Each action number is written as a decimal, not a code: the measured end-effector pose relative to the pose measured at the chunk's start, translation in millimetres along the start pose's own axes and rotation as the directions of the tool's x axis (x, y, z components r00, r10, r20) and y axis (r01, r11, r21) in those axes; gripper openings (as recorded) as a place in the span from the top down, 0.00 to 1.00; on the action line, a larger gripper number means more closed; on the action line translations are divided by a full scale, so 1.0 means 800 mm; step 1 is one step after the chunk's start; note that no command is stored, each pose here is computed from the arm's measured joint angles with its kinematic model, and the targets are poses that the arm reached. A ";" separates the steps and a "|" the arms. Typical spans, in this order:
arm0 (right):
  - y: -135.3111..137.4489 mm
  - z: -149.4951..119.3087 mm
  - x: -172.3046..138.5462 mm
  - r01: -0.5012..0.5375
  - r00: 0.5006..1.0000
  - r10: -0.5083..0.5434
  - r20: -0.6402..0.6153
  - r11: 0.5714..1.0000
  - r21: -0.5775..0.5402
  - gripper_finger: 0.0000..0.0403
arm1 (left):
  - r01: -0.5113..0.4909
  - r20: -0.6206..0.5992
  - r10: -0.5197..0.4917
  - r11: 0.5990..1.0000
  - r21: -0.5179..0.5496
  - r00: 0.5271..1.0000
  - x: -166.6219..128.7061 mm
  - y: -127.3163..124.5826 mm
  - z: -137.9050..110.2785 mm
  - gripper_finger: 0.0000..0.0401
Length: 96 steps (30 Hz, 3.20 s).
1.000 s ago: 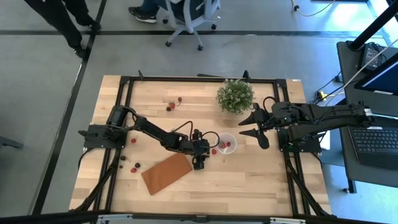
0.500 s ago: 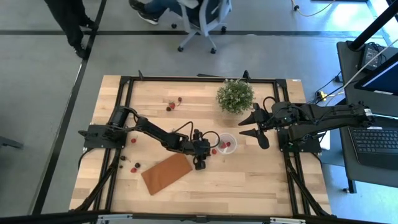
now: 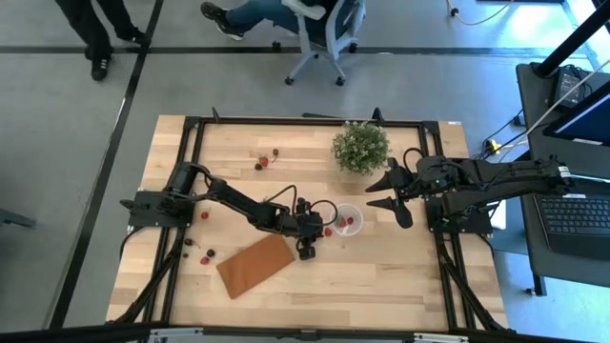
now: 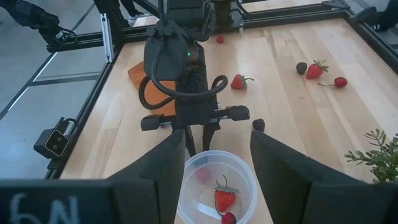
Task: Pick and placing Produce into tupperware
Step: Put the blueberry into the transparent container, then put the red raspberry into the transparent container
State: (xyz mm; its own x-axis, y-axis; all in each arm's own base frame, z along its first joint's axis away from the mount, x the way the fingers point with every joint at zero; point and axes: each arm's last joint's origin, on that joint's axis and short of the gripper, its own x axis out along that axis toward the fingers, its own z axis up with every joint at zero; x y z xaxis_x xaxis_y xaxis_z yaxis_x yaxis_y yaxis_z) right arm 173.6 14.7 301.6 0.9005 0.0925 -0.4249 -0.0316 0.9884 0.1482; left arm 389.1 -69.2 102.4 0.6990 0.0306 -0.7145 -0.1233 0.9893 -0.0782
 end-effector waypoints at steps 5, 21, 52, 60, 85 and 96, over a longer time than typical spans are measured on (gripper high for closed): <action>0.000 0.000 0.000 0.000 1.000 0.000 0.000 1.000 -0.001 0.54 | 0.007 -0.056 -0.007 1.000 0.000 0.998 -0.042 0.006 0.016 0.88; 0.000 0.000 0.000 0.000 1.000 0.000 0.001 0.999 -0.034 0.54 | 0.030 0.183 -0.034 0.999 0.024 0.983 -0.119 0.053 0.145 0.91; 0.000 -0.001 0.000 0.002 1.000 -0.002 -0.011 0.999 -0.034 0.54 | 0.103 -0.010 -0.102 0.992 0.069 0.995 -0.025 0.045 0.135 0.82; 0.000 -0.001 0.000 0.002 1.000 -0.002 -0.010 0.999 -0.034 0.54 | 0.108 -0.004 -0.108 0.992 0.072 0.994 -0.025 0.045 0.136 0.78; -0.001 -0.004 0.000 0.003 0.999 -0.005 -0.032 0.998 -0.060 0.54 | -0.114 -0.099 0.108 0.992 -0.053 0.989 -0.142 0.018 0.135 0.46; -0.001 -0.005 0.000 0.004 0.999 -0.007 -0.043 0.998 -0.061 0.54 | -0.085 0.115 0.107 0.980 -0.180 0.988 -0.095 -0.013 0.060 0.46</action>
State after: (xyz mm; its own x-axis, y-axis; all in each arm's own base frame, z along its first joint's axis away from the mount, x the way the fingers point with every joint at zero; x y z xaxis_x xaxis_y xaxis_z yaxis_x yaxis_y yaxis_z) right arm 171.7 14.4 297.9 0.8815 0.0906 -0.4635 -0.0540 0.9943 0.0918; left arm 370.7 -75.0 190.8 0.7582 0.1525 -0.6339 -0.3069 0.9413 -0.1407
